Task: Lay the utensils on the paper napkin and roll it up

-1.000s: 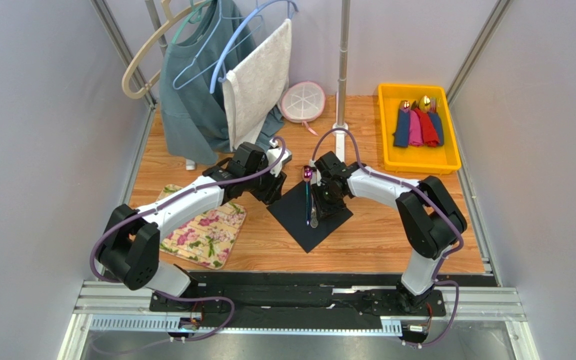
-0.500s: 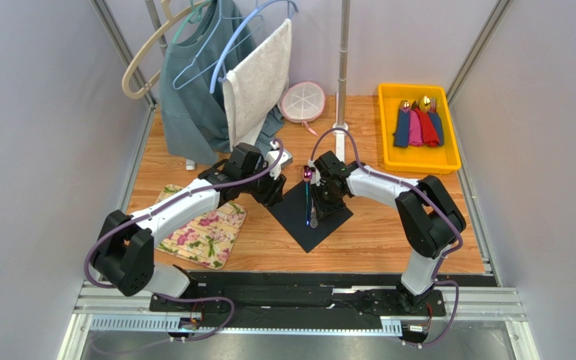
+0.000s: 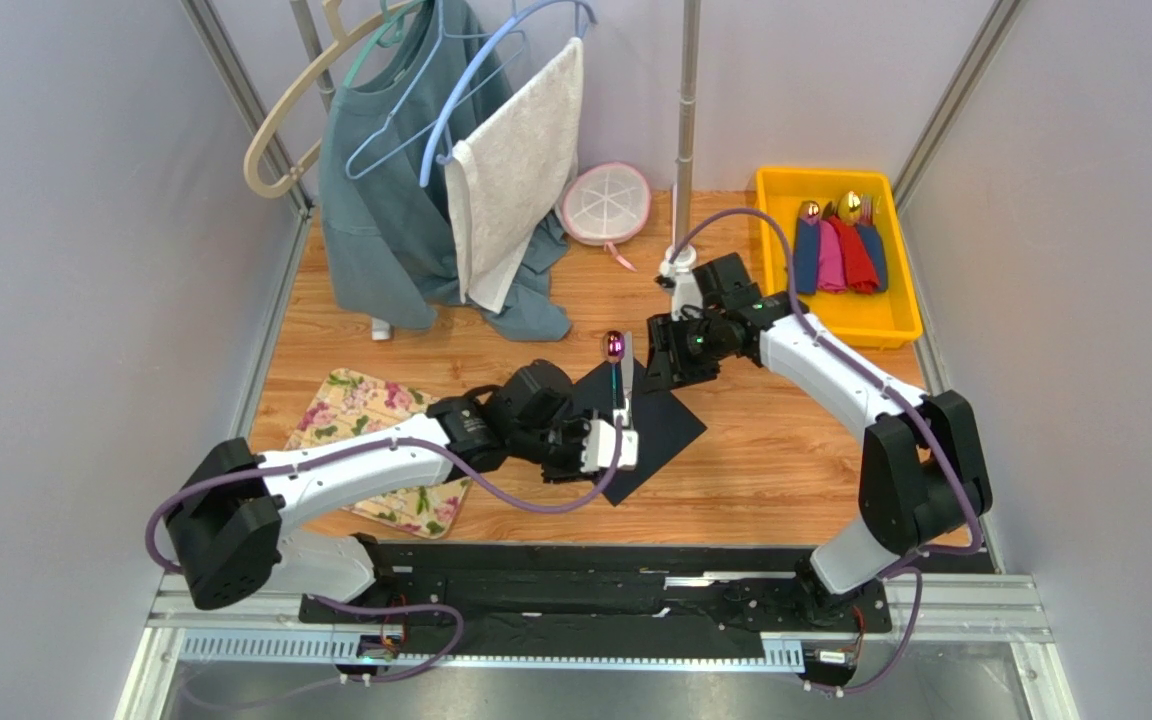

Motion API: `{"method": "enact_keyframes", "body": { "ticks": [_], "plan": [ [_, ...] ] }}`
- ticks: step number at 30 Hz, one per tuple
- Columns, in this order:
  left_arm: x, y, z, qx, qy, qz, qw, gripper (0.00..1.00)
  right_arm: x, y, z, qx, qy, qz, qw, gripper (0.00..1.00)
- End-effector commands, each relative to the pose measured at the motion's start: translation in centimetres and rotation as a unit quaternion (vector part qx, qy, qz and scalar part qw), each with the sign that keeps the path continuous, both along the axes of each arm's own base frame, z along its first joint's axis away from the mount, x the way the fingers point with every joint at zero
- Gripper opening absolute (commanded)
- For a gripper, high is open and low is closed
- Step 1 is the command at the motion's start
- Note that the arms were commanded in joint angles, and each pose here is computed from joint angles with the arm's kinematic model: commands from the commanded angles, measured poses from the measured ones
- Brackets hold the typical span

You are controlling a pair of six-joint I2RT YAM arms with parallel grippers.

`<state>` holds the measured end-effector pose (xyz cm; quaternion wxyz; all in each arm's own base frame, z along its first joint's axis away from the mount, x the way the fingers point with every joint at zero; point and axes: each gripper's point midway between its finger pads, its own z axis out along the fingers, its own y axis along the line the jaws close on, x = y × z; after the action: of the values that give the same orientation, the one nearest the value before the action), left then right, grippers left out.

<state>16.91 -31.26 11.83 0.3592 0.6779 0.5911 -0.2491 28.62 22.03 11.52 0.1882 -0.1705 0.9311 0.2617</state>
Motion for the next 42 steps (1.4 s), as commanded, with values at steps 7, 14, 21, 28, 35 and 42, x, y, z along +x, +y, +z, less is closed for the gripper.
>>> {"method": "enact_keyframes", "body": {
  "ticks": [7, 14, 21, 28, 35, 42],
  "plan": [
    [-3.9, -3.4, -4.1, 0.059, -0.083, -0.182, 0.978, 0.46, -0.7, -2.3, 0.3, 0.121, 0.084, -0.012, 0.989, 0.50],
    [-3.1, -4.5, -6.7, 0.094, -0.074, -0.184, 0.976, 0.44, -0.9, -2.6, 0.3, 0.125, 0.088, -0.017, 0.988, 0.49],
    [-3.1, -4.5, -8.5, 0.109, -0.067, -0.191, 0.973, 0.44, -0.8, -2.6, 0.4, 0.127, 0.093, -0.021, 0.987, 0.49],
    [-2.4, -3.9, -10.6, 0.134, -0.060, -0.178, 0.973, 0.29, -0.7, -2.9, 0.5, 0.131, 0.097, -0.030, 0.986, 0.49],
    [-1.3, -4.1, -10.5, 0.132, -0.032, -0.146, 0.980, 0.11, -0.7, -3.0, 0.5, 0.134, 0.098, -0.030, 0.986, 0.48],
    [-2.3, -5.2, -6.8, 0.086, -0.012, -0.149, 0.985, 0.00, -0.7, -2.8, 0.3, 0.138, 0.104, -0.030, 0.984, 0.47]
  ]
}}
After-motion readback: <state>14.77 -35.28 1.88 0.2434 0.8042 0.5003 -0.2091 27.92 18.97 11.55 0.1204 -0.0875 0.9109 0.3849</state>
